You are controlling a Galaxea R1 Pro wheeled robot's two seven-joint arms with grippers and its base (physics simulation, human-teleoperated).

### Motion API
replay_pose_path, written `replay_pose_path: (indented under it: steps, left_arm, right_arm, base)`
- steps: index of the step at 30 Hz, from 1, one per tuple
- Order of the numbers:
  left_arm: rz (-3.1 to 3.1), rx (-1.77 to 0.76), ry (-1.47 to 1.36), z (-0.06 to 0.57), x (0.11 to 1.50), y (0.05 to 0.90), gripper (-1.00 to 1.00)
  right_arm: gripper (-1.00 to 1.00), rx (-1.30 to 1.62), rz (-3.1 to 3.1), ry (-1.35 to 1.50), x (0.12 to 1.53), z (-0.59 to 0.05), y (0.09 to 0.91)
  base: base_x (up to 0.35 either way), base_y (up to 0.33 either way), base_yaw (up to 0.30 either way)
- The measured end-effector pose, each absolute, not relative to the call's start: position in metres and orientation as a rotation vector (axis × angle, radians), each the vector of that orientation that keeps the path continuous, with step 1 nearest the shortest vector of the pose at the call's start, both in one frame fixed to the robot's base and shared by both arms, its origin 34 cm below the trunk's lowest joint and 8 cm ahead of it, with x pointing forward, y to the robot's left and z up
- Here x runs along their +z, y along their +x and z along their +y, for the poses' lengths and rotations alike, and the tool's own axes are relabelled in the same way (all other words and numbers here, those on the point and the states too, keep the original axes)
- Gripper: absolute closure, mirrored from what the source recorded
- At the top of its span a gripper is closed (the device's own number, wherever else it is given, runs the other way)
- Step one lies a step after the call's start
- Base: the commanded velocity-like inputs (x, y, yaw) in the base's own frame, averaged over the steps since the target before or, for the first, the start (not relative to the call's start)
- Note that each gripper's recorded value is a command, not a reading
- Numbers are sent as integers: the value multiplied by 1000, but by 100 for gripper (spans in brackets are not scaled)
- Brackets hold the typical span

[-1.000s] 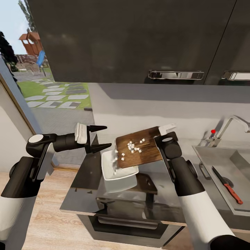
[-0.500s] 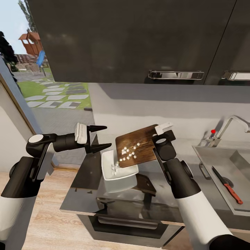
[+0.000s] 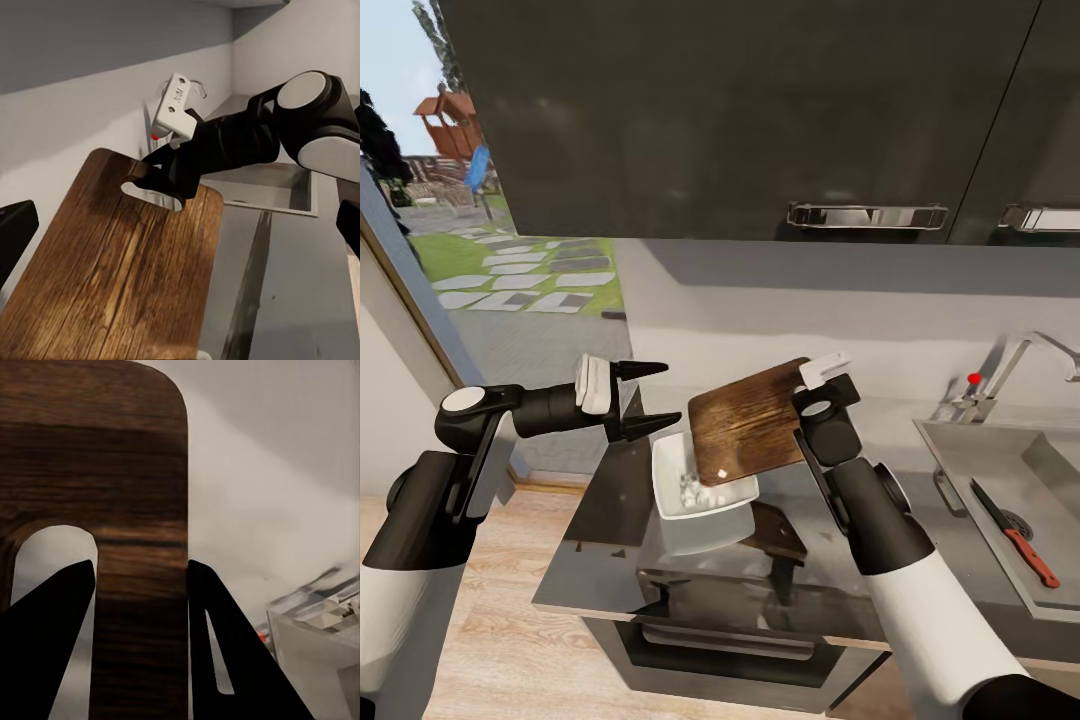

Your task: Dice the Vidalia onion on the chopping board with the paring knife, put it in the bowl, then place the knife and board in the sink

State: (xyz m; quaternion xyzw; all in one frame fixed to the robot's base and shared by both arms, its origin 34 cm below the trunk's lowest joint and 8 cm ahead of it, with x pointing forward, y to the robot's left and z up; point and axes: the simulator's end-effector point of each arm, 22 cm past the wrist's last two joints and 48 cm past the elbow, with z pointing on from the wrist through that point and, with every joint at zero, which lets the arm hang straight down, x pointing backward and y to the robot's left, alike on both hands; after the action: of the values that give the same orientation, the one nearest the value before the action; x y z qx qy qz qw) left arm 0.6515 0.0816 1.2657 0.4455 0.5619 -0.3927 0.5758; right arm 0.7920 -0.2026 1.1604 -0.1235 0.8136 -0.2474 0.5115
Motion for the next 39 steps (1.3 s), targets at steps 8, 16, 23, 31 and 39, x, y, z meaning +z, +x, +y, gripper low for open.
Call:
replay_pose_path:
  steps: [8, 16, 23, 31, 39]
  left_arm:
    - [1316, -920, 1043, 82, 1266, 651, -100]
    - [1316, -920, 1043, 82, 1266, 652, -100]
    - [1316, -920, 1043, 82, 1266, 651, -100]
    - [1314, -920, 1043, 81, 1266, 651, -100]
    - [1314, -919, 1042, 81, 1266, 652, -100]
  right_arm:
    - [100, -596, 1956, -299, 1160, -202, 792]
    - [100, -596, 1956, -296, 1161, -203, 792]
    - [100, -584, 2022, -62, 1158, -276, 791]
    - [100, -488, 2105, 152, 1136, -340, 782]
    - [100, -343, 2150, 212, 1123, -404, 773]
  base:
    - [0, 0, 0]
    - [0, 0, 0]
    - [0, 0, 0]
    - [0, 0, 0]
    - [0, -8, 0]
